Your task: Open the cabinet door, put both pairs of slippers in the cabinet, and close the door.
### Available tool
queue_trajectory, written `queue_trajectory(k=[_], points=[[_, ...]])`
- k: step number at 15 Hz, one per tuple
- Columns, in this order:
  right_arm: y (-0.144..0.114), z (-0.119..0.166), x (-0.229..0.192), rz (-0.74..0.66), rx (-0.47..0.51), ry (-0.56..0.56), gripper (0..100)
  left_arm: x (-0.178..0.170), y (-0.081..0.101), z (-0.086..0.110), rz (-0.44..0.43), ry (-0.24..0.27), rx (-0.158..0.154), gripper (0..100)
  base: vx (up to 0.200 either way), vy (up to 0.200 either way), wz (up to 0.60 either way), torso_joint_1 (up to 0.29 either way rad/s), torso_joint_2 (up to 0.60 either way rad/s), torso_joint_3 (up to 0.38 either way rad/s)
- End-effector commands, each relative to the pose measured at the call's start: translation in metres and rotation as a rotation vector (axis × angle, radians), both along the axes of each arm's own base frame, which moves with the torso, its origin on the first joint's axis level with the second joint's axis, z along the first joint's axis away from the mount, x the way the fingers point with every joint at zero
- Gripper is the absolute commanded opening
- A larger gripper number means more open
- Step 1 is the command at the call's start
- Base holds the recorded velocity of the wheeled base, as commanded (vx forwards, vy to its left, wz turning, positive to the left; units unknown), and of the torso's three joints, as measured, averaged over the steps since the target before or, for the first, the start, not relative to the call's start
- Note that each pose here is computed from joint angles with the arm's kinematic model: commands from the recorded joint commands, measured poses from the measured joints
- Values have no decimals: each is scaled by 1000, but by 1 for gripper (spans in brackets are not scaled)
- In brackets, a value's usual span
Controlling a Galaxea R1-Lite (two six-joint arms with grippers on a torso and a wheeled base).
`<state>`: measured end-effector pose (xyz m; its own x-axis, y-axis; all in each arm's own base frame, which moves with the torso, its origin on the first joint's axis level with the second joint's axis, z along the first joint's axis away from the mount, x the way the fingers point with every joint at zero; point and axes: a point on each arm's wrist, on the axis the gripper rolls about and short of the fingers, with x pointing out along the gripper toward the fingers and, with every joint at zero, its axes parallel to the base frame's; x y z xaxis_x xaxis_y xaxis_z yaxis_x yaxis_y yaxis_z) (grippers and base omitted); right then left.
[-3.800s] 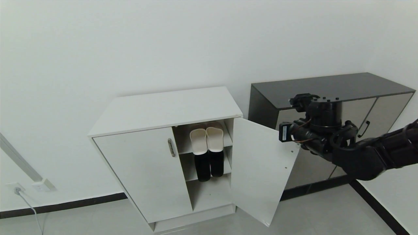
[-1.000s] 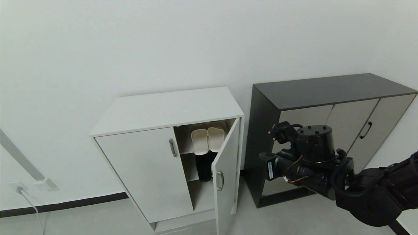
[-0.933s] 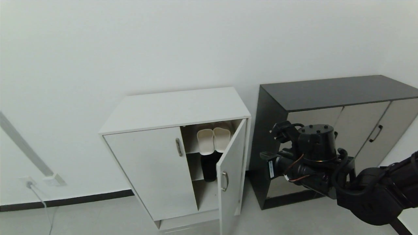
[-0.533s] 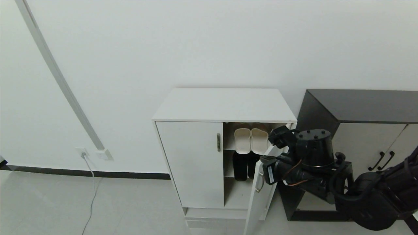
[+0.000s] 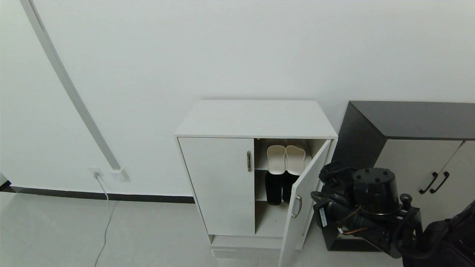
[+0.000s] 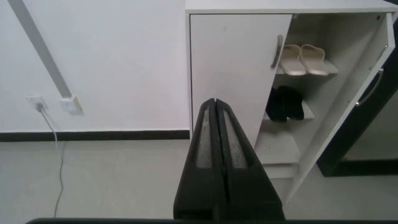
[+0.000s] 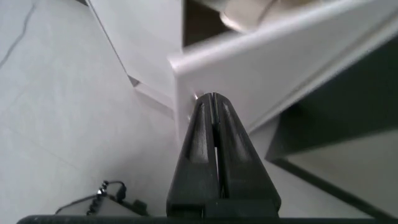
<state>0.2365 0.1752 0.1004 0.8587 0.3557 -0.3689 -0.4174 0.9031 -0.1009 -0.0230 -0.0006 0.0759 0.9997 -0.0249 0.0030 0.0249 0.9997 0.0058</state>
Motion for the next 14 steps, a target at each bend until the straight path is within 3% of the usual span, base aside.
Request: queue_trajectory(k=[1, 4, 14], points=[[-5, -10, -7, 1, -19, 24, 0, 0, 0, 0, 0, 1, 0, 0, 200, 0, 0, -2, 2, 2], [-3, -15, -5, 4, -25, 35, 0, 0, 0, 0, 2, 2, -3, 0, 200, 0, 0, -7, -1, 5], [25, -35, 42, 0, 6, 7, 0, 0, 0, 0, 2, 2, -4, 0, 0, 0, 0, 0, 0, 0]])
